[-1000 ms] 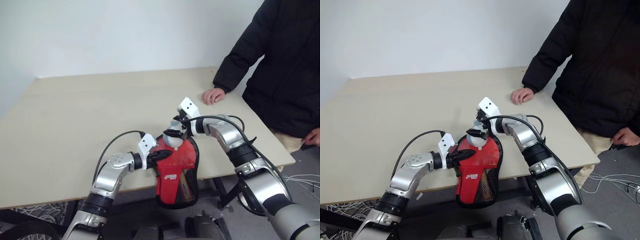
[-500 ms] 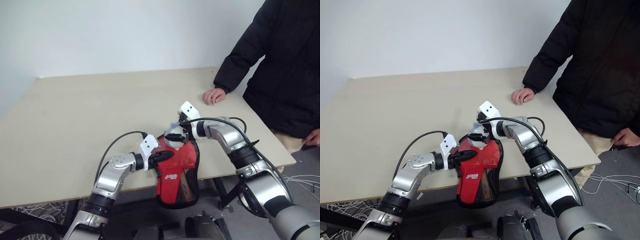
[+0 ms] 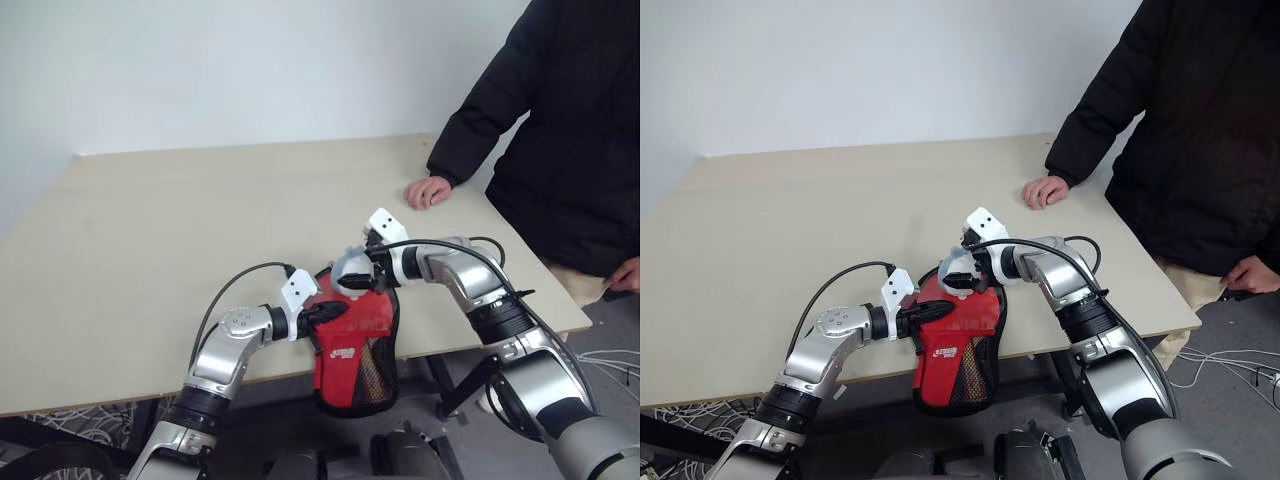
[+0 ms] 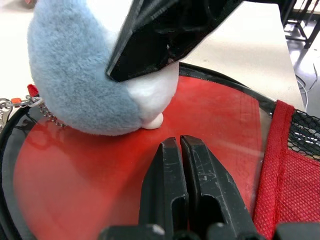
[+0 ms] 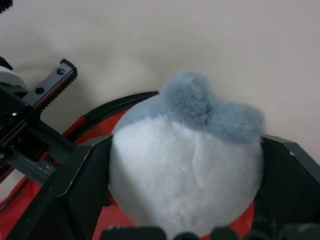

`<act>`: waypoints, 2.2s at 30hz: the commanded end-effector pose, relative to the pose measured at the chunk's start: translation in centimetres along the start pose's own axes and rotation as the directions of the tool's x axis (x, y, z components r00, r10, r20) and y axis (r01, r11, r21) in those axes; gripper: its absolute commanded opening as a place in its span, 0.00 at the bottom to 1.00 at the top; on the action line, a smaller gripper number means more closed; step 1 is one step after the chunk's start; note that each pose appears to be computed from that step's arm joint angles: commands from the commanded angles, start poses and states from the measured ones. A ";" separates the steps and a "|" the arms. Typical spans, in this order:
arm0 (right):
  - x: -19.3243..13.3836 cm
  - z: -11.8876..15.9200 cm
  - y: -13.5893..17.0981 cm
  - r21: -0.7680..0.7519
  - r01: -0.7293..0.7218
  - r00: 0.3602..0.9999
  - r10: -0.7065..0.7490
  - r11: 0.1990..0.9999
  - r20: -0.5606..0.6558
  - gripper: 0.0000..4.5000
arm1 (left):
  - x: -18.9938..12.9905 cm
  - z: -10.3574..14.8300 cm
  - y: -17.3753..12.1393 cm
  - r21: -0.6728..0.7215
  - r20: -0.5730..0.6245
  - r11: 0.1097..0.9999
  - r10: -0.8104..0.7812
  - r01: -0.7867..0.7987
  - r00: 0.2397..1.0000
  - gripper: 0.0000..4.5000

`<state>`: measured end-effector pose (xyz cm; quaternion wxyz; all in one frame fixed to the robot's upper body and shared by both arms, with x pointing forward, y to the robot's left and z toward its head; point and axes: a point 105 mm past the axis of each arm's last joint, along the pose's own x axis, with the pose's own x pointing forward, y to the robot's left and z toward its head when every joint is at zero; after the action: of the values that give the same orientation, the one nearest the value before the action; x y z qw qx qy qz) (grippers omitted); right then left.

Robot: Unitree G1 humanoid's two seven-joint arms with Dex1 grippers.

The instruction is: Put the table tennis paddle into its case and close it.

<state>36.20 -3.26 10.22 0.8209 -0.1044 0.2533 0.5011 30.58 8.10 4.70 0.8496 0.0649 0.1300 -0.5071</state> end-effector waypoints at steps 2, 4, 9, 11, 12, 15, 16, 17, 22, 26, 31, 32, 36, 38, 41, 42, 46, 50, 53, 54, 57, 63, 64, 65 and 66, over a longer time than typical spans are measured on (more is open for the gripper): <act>-0.3 0.7 -0.1 -0.042 0.017 1.000 -0.017 0.999 0.017 0.96 | 0.3 1.3 0.0 0.040 0.037 0.999 -0.005 0.004 0.999 0.00; -0.1 0.6 -0.2 -0.046 0.021 1.000 -0.020 0.999 0.014 0.88 | 0.3 1.3 0.0 0.041 0.038 0.999 -0.004 0.003 0.999 0.00; 0.3 0.8 -0.3 -0.056 0.026 1.000 -0.025 0.998 0.014 0.60 | 0.3 1.4 0.1 0.047 0.039 0.999 -0.001 -0.001 0.999 0.00; 0.5 0.9 -0.4 -0.060 0.029 0.999 -0.028 0.998 0.017 0.49 | 0.3 1.4 0.1 0.048 0.039 0.999 -0.001 -0.001 0.999 0.00; 0.5 1.0 -0.5 -0.061 0.032 0.999 -0.030 0.998 0.019 0.46 | 0.3 1.4 0.1 0.048 0.039 0.999 -0.001 -0.001 0.999 0.00; 0.7 1.3 -0.6 -0.065 0.033 0.999 -0.031 0.997 0.025 0.32 | 0.3 1.4 0.1 0.049 0.040 0.999 0.000 -0.002 0.999 0.00; 0.8 1.5 -0.6 -0.069 0.031 0.999 -0.029 0.997 0.029 0.27 | 0.3 1.4 0.1 0.049 0.040 0.999 0.000 -0.002 0.999 0.00; 0.9 1.6 -0.7 -0.073 0.030 0.999 -0.028 0.997 0.031 0.24 | 0.3 1.4 0.1 0.049 0.039 0.999 0.000 -0.002 0.999 0.00; 1.3 2.2 -0.9 -0.088 0.029 0.999 -0.026 0.996 0.035 0.10 | 0.3 1.4 0.2 0.050 0.037 0.999 0.001 -0.002 0.999 0.00; 1.5 2.5 -1.2 -0.105 0.034 0.999 -0.031 0.994 0.031 0.07 | 0.4 1.4 0.2 0.050 0.038 0.999 -0.001 -0.001 0.999 0.00; 1.5 2.9 -1.6 -0.100 0.033 0.999 -0.031 0.994 0.027 0.07 | 0.6 2.0 0.1 0.054 0.055 0.999 -0.003 0.001 0.998 0.00; 1.5 3.0 -1.7 -0.102 0.034 0.999 -0.031 0.994 0.026 0.07 | 0.7 2.3 0.1 0.057 0.062 0.998 -0.005 0.001 0.998 0.00; 1.5 3.4 -2.0 -0.105 0.033 0.999 -0.030 0.994 0.026 0.07 | 1.4 3.6 -0.1 0.073 0.096 0.997 -0.007 0.000 0.995 0.00; 1.6 3.5 -2.1 -0.100 0.032 0.999 -0.029 0.995 0.028 0.07 | 1.8 4.3 0.2 0.091 0.108 0.996 0.013 -0.023 0.994 0.00; 1.6 3.7 -2.3 -0.088 0.026 0.999 -0.024 0.996 0.030 0.07 | 2.3 5.5 0.4 0.117 0.132 0.993 0.018 -0.034 0.991 0.00; 1.6 3.8 -2.3 -0.083 0.023 0.999 -0.021 0.996 0.031 0.07 | 2.4 5.8 0.3 0.120 0.138 0.992 0.011 -0.028 0.990 0.00; 1.8 3.8 -2.2 -0.080 0.015 1.000 -0.013 0.997 0.028 0.07 | 2.6 7.0 -0.3 0.124 0.147 0.992 -0.028 0.009 0.989 0.00; 2.1 3.8 -2.1 -0.078 0.011 1.000 -0.009 0.997 0.029 0.07 | 3.0 6.7 0.1 0.122 0.135 0.992 -0.020 0.003 0.991 0.00; 2.3 4.0 -2.2 -0.080 0.017 0.999 -0.015 0.997 0.034 0.07 | 3.2 5.9 0.3 0.110 0.123 0.994 -0.011 -0.003 0.992 0.00; 2.4 4.0 -2.3 -0.079 0.024 0.999 -0.021 0.997 0.037 0.07 | 3.3 5.5 0.2 0.105 0.114 0.994 -0.009 -0.003 0.993 0.00; 2.7 4.3 -2.6 -0.077 0.039 0.998 -0.036 0.996 0.045 0.07 | 3.5 4.0 0.3 0.084 0.085 0.996 0.000 -0.008 0.996 0.00; 3.0 4.7 -3.1 -0.062 0.058 0.997 -0.054 0.996 0.058 0.07 | 3.3 1.3 0.8 0.045 0.043 0.998 0.033 -0.035 0.998 0.00; 3.0 4.7 -3.1 -0.059 0.060 0.997 -0.056 0.996 0.059 0.07 | 3.2 1.0 0.9 0.041 0.040 0.998 0.036 -0.038 0.999 0.00; 3.1 4.7 -3.1 -0.058 0.061 0.997 -0.057 0.996 0.060 0.07 | 3.2 0.9 0.9 0.041 0.038 0.998 0.037 -0.039 0.999 0.00; 3.1 4.7 -3.2 -0.058 0.063 0.996 -0.059 0.996 0.060 0.07 | 3.1 0.6 0.9 0.039 0.033 0.998 0.037 -0.038 0.999 0.00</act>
<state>40.81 -0.78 10.06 0.8314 -0.1135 0.2452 0.4856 32.86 5.60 4.55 0.8585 0.0716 0.1061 -0.4967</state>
